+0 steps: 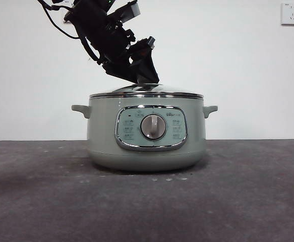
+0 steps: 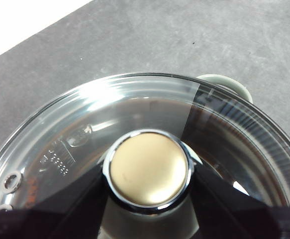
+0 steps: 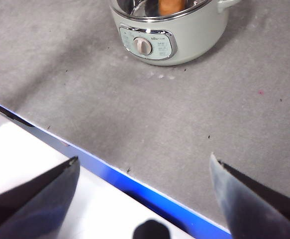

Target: Pick up the potato,open the lid,put the potato in the pot,close the lid

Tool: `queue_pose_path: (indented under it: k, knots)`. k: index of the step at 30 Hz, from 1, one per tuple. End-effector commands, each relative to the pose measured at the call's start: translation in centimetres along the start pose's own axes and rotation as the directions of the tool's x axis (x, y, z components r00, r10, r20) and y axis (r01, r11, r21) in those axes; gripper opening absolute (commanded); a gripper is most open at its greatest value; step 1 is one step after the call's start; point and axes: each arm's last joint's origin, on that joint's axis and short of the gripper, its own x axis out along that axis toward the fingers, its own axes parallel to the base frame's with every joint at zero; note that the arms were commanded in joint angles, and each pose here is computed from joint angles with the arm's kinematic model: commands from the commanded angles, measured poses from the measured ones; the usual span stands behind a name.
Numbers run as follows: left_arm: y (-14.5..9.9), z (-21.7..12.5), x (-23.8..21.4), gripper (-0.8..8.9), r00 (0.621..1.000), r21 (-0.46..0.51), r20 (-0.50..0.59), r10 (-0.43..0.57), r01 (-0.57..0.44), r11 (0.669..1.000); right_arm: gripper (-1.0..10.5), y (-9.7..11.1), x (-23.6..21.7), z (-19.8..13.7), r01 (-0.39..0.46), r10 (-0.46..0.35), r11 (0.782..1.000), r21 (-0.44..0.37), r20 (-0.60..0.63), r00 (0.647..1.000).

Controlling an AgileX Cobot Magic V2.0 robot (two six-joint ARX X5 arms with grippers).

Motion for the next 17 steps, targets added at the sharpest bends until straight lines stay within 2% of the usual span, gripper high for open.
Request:
queue_pose_path:
  k: [1,9,14,17]
  knots:
    - [-0.13,-0.26,0.41,-0.07,1.0,-0.015,-0.026,-0.016,0.016,1.0,4.4,-0.09,0.14,-0.38,0.009,-0.009,1.0,0.004,-0.03,1.0]
    - [-0.25,-0.8,0.38,0.21,0.996,-0.03,-0.08,-0.029,0.027,0.999,4.4,-0.16,0.15,-0.36,0.035,-0.035,0.999,0.003,-0.027,0.999]
    - [-0.23,-0.79,0.38,3.57,0.996,-0.03,-0.079,-0.029,0.026,0.999,4.4,-0.16,0.15,-0.36,0.035,-0.035,0.999,0.003,-0.027,0.999]
    - [-0.19,-0.74,0.36,3.84,0.997,-0.029,-0.074,-0.027,0.025,0.999,4.4,-0.16,0.15,-0.36,0.035,-0.035,0.999,0.003,-0.027,0.999]
